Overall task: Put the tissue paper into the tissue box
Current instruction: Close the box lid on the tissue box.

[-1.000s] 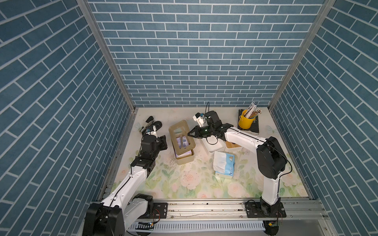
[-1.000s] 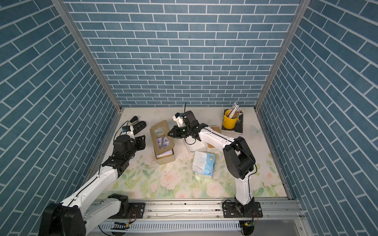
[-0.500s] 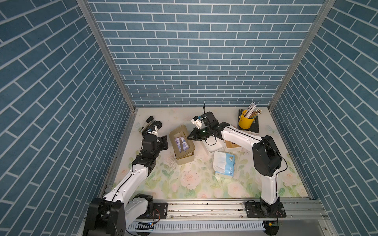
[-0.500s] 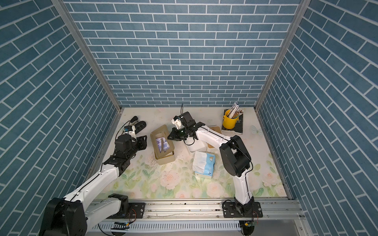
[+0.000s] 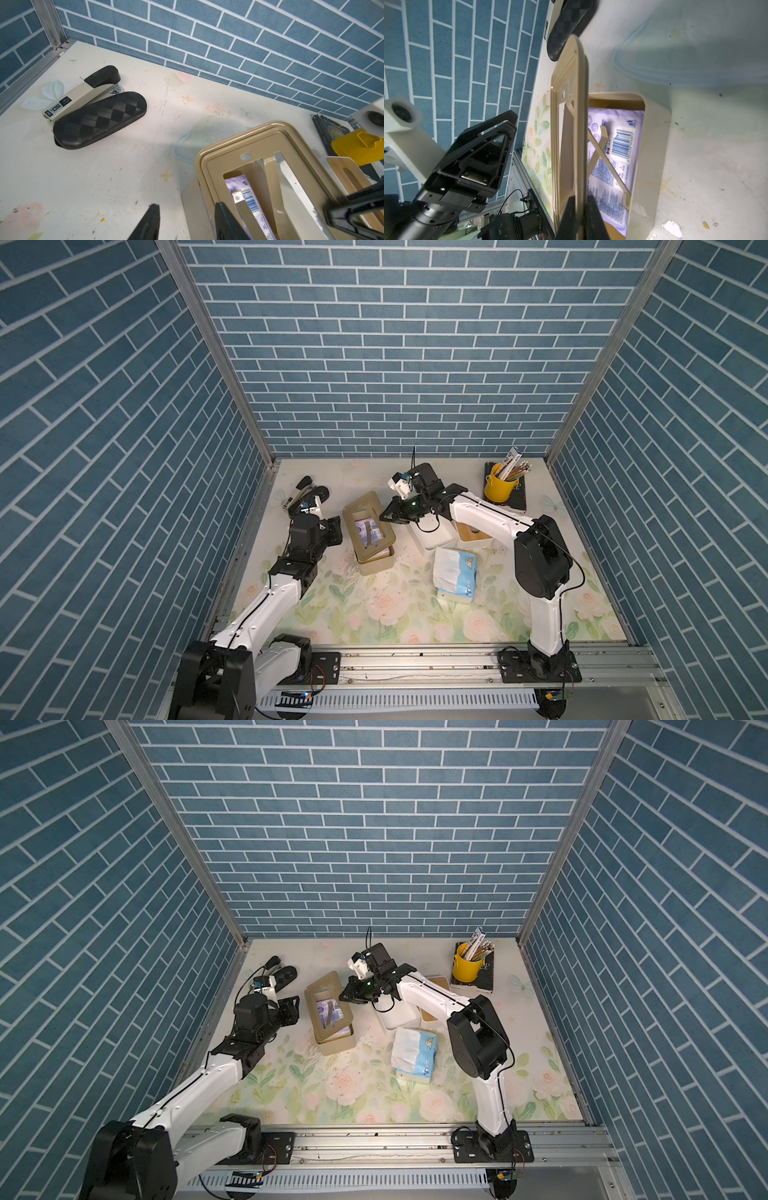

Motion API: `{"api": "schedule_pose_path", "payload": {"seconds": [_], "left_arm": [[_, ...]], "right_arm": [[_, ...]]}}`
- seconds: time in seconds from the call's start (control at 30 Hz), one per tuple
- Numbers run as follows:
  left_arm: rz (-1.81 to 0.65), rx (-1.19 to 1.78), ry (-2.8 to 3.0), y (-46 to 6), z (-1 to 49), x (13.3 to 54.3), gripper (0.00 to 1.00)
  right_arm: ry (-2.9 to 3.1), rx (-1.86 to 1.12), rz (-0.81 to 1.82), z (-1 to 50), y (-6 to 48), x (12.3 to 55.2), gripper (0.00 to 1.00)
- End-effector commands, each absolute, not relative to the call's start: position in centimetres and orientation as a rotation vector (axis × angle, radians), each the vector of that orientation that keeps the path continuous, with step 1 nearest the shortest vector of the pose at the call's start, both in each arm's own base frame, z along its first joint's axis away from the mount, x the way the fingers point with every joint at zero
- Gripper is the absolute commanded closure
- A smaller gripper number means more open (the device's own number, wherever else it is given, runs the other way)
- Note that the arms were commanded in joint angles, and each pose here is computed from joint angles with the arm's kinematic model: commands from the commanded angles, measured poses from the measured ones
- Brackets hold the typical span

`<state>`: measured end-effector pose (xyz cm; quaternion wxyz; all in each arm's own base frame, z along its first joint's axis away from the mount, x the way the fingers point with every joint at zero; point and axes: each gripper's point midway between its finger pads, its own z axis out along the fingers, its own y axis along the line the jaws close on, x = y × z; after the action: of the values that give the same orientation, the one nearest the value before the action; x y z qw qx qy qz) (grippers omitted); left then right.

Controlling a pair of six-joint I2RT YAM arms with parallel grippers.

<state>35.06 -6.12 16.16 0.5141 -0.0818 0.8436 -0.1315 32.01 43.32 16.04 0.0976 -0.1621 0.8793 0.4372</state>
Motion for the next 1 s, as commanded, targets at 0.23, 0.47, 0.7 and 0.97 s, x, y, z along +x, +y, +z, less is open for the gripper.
{"api": "schedule_pose_path", "payload": {"seconds": [0.23,0.47,0.7,0.97], "left_arm": [[-0.319,-0.171,2.038,-6.3,15.4,35.2,0.52],[-0.318,-0.170,2.049,-6.4,15.0,35.4,0.51],[-0.321,-0.166,2.065,-6.5,14.4,35.5,0.51],[-0.331,-0.160,2.091,-6.8,13.3,35.8,0.51]], "right_arm": [[2.599,-0.382,1.303,16.9,43.0,30.4,1.00],[2.609,-0.369,1.290,16.5,43.1,30.4,1.00],[2.617,-0.356,1.254,15.6,42.8,30.6,1.00],[2.630,-0.367,1.210,14.6,42.4,30.7,1.00]]}}
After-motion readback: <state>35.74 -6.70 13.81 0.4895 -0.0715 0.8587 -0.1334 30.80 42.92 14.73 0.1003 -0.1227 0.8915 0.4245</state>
